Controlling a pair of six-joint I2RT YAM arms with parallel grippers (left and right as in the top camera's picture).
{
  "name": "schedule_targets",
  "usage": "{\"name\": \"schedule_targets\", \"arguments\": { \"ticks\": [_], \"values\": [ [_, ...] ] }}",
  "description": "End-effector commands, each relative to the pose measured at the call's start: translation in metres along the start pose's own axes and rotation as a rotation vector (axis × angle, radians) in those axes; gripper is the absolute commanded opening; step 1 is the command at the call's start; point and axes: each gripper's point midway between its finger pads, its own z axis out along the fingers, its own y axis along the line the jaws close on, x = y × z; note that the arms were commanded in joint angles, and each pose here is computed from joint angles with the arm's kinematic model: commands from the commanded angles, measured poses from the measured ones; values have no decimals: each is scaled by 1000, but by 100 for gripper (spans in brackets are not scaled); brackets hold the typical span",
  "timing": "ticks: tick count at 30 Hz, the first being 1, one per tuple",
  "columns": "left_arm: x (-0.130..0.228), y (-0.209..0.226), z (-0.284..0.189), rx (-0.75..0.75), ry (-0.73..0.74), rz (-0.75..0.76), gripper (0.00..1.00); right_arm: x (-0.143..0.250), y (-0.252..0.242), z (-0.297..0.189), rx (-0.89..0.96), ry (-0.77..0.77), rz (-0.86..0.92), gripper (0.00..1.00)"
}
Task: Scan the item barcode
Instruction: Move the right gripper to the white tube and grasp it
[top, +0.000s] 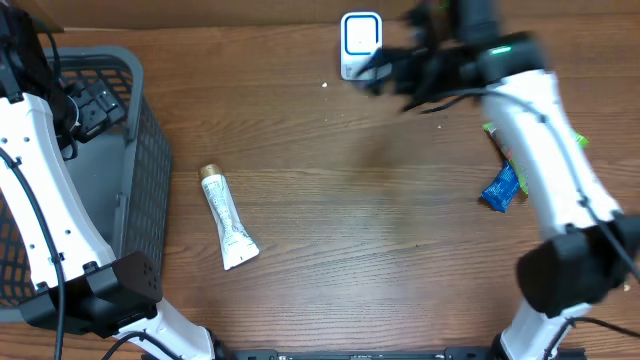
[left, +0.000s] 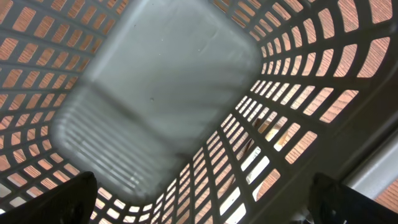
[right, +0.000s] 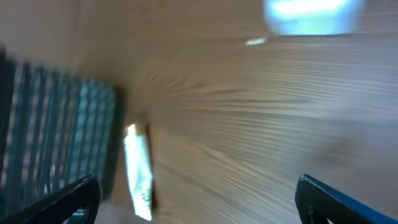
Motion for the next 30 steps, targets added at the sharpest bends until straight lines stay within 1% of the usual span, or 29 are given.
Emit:
{"name": "schedule_targets", "arguments": {
  "ticks": [1, 3, 4, 7, 9, 13, 15, 17, 20, 22, 23, 26, 27, 29, 30],
  "values": [
    [2, -5, -1, 6, 1, 31, 100, 43, 35, 74, -34, 133, -123, 94],
    [2, -5, -1, 6, 1, 31, 100, 64, 52, 108, -39, 179, -184, 89],
    [2, -5, -1, 6, 1, 31, 99, 83, 64, 134, -44, 215, -241, 86],
    [2, -5, -1, 6, 1, 31, 100, 118, 80, 172, -55, 279, -311, 84],
    [2, -5, -1, 6, 1, 31, 100, 152, 96, 198, -81, 339, -395, 83],
    [2, -5, -1, 6, 1, 31, 100, 196, 110, 227, -33, 382, -538, 82],
    [2, -5, -1, 6, 1, 31, 100, 211, 117, 234, -35, 393, -593, 83],
    [2, -5, -1, 6, 1, 31, 100, 216, 121, 239, -30, 388, -613, 83],
    [2, -5, -1, 6, 1, 31, 100, 220, 126, 245, -12, 368, -642, 83],
    [2, -5, -1, 6, 1, 31, 100, 221, 126, 248, -14, 365, -649, 80],
    [2, -5, -1, 6, 1, 31, 100, 221, 123, 251, -4, 364, -649, 76],
    [2, -5, -1, 6, 1, 31, 99, 225, 104, 265, 55, 368, -651, 55],
    [2, -5, -1, 6, 1, 32, 100, 225, 101, 267, 66, 369, -651, 51],
    [2, -6, -1, 6, 1, 34, 100, 226, 97, 269, 79, 370, -646, 33],
    [2, -6, -1, 6, 1, 34, 100, 225, 96, 269, 86, 369, -638, 30]
  ]
}}
